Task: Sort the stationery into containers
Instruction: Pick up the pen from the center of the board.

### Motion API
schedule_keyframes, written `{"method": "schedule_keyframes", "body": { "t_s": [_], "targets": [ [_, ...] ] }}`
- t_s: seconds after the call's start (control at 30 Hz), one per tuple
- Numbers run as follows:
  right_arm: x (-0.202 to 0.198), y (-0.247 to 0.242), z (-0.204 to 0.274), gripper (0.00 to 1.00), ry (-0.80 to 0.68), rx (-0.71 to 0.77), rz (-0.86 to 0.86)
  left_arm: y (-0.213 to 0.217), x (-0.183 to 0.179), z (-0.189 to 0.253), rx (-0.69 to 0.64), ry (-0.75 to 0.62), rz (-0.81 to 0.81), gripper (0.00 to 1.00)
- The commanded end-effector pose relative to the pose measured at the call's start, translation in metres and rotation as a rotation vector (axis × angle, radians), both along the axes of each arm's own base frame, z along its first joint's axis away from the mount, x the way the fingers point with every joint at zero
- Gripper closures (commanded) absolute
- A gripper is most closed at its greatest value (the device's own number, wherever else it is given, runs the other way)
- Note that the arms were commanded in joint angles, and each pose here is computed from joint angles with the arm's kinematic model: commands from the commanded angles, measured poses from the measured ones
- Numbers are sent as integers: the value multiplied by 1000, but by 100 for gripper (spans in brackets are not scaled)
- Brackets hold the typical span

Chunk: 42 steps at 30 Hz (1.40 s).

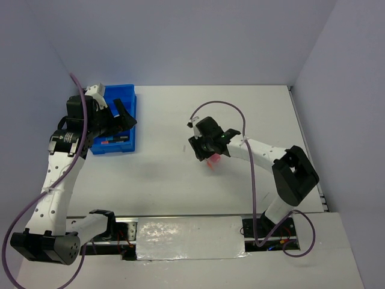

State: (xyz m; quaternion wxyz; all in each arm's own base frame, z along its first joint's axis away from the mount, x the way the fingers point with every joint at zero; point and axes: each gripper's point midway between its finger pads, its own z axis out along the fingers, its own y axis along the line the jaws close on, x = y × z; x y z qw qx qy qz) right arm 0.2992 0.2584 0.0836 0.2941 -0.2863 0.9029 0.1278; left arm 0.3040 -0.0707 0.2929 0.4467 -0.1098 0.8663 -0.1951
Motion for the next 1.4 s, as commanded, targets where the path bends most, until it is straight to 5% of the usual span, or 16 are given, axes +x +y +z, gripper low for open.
{"method": "schedule_keyframes", "body": {
  "t_s": [0.0,0.83,0.97,1.07,1.2,1.37],
  "targets": [
    [6,-2,-8,51,-24,-27,-25,1,2,10,3,-41,-5,1],
    [-3,1,-77,54,92,-116,-1,0,5,13,5,-43,-15,1],
    [-5,5,-78,66,104,-104,11,0,6,12,5,-39,-13,1],
    [-9,6,-79,98,113,-103,8,0,7,9,1,-30,-7,1],
    [-24,21,-72,100,158,-19,23,1,11,0,2,5,3,1],
    [-26,45,13,100,97,204,8,-10,15,-21,10,85,-14,1]
  ]
}}
